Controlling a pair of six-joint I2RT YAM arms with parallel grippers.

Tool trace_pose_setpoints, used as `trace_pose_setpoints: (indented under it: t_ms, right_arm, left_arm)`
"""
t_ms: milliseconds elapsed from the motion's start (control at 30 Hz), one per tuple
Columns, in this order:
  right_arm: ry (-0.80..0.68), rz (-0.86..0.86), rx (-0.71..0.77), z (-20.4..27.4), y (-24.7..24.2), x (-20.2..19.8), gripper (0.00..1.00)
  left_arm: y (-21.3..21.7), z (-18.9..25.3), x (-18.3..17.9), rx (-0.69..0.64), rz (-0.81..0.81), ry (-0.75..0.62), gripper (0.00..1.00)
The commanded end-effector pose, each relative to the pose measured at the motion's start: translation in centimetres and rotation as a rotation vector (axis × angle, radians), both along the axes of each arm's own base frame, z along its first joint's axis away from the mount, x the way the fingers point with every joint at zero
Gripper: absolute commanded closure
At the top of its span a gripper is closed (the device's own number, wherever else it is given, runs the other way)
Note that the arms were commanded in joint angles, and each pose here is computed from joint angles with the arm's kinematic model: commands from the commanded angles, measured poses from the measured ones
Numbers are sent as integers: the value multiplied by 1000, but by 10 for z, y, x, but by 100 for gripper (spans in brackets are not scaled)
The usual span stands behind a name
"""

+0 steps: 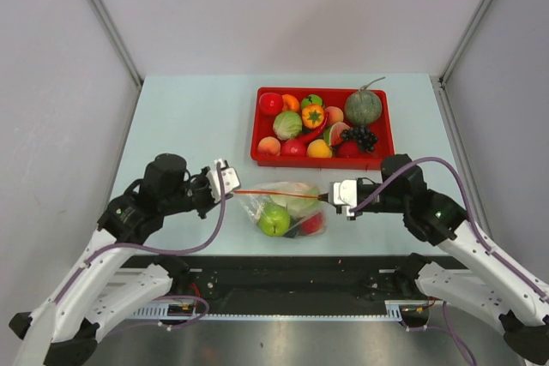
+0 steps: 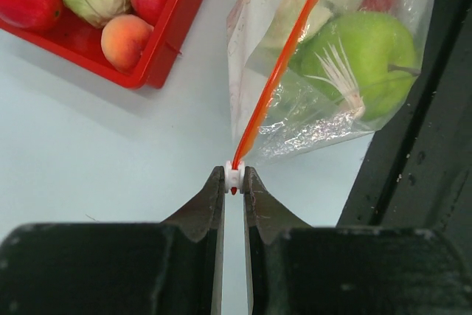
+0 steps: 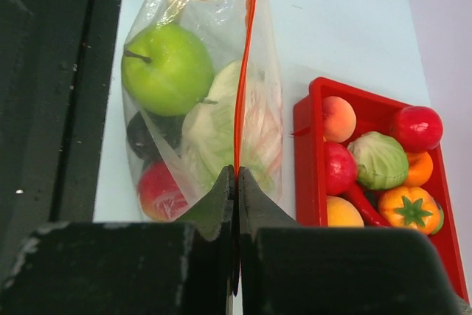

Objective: Place the food in the zip-top bag and seal the zipper
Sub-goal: Zip the zipper food storage bag at the center of the board, then place the zipper food storage bag at the center of the board, then reset both arms

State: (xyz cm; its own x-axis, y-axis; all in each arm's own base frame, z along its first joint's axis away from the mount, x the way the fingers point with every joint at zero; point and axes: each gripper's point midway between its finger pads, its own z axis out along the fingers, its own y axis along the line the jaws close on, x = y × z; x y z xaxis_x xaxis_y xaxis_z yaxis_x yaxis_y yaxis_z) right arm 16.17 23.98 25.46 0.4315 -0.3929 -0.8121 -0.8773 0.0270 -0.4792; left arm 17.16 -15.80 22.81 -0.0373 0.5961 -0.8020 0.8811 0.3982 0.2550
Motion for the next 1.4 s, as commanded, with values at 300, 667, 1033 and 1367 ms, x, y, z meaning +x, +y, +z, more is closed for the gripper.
trace_pose_setpoints:
  t_ms: [300, 667, 1033, 1367]
  right_arm:
    - [169, -220, -23, -6, -13, 22, 100]
    - [189, -345, 6, -38, -15, 128, 93]
    - [98, -441, 106, 8, -23, 135, 2]
    - [223, -735, 319, 72, -103, 126, 0]
  left_arm:
    - [-10, 5, 9, -19, 23, 84, 90]
    - [-44, -31, 86, -96, 187, 165, 69]
    - [-26, -3, 81, -247, 303, 242, 1]
    - [29, 45, 95, -267, 530, 347, 0]
